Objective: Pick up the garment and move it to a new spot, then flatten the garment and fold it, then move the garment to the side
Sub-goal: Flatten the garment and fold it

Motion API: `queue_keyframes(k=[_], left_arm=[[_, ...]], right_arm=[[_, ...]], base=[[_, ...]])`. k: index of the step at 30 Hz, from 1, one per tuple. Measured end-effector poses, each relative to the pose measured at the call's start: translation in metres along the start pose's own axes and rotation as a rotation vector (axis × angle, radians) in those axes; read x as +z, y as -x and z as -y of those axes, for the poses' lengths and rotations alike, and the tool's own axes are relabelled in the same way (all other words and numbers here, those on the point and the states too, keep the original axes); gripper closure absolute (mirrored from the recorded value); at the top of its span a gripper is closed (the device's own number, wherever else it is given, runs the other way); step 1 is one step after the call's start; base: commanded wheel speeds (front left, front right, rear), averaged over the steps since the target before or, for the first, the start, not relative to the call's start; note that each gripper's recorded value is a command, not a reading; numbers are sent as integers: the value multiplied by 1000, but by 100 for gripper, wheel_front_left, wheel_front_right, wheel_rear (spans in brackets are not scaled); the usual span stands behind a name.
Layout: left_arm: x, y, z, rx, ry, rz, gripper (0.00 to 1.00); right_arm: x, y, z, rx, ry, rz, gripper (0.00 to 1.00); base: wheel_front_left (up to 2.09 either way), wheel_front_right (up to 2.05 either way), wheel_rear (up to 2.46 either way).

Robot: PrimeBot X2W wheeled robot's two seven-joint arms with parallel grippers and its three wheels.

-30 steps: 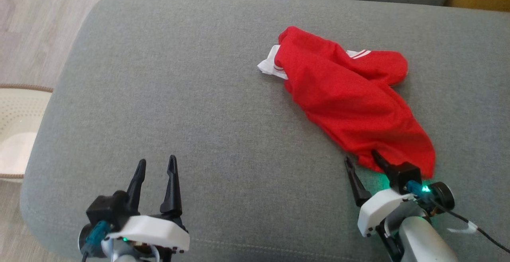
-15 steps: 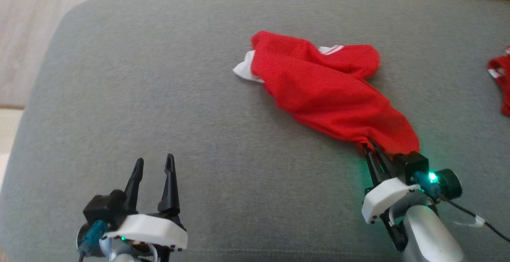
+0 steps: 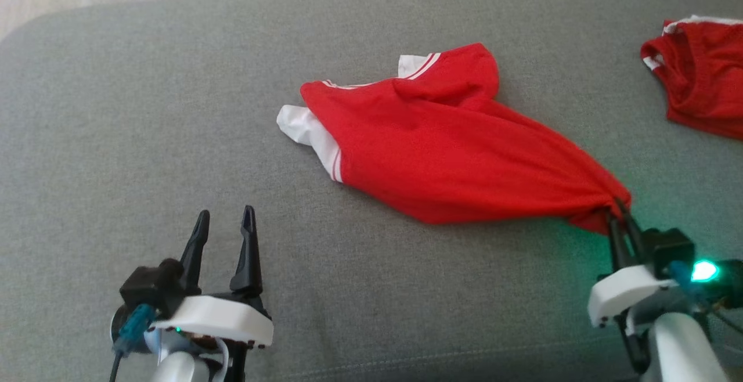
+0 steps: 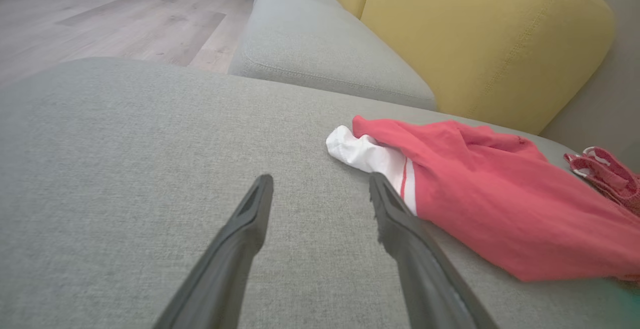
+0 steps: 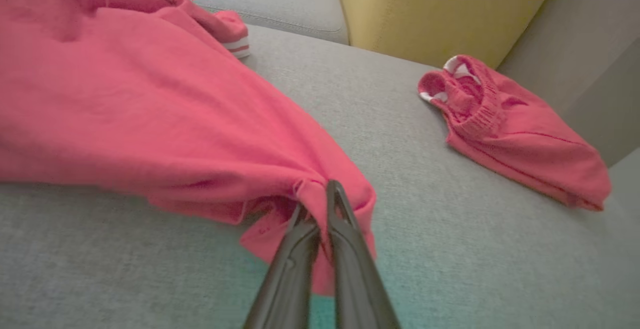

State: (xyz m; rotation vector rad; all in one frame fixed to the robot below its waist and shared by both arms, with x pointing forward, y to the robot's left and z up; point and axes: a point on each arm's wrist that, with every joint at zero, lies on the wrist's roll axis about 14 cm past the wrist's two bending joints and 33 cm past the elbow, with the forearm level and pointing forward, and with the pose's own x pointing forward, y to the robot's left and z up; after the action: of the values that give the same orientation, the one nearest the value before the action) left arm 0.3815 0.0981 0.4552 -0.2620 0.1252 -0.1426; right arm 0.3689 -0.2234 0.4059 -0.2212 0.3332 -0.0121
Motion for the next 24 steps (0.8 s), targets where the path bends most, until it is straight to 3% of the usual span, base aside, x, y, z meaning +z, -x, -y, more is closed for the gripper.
queue_keyframes(k=[7, 8, 9, 10, 24], left_arm=[[-4, -3, -4, 7, -5, -11, 0], [-4, -2, -6, 10, -6, -11, 0], [-4, -2, -6, 13, -6, -11, 0], [-4, -1, -7, 15, -7, -11, 0], [-4, -8, 18, -66, -23, -13, 0]], right_arm=[[8, -13, 40, -117, -1, 8, 100], [9, -15, 42, -123, 0, 9, 78], [10, -17, 43, -125, 2, 12, 49], [10, -17, 42, -124, 7, 13, 0], [32, 14, 80, -240, -36, 137, 0]], base=[[0, 0, 0], [0, 0, 0], [0, 0, 0], [0, 0, 0], [0, 0, 0]])
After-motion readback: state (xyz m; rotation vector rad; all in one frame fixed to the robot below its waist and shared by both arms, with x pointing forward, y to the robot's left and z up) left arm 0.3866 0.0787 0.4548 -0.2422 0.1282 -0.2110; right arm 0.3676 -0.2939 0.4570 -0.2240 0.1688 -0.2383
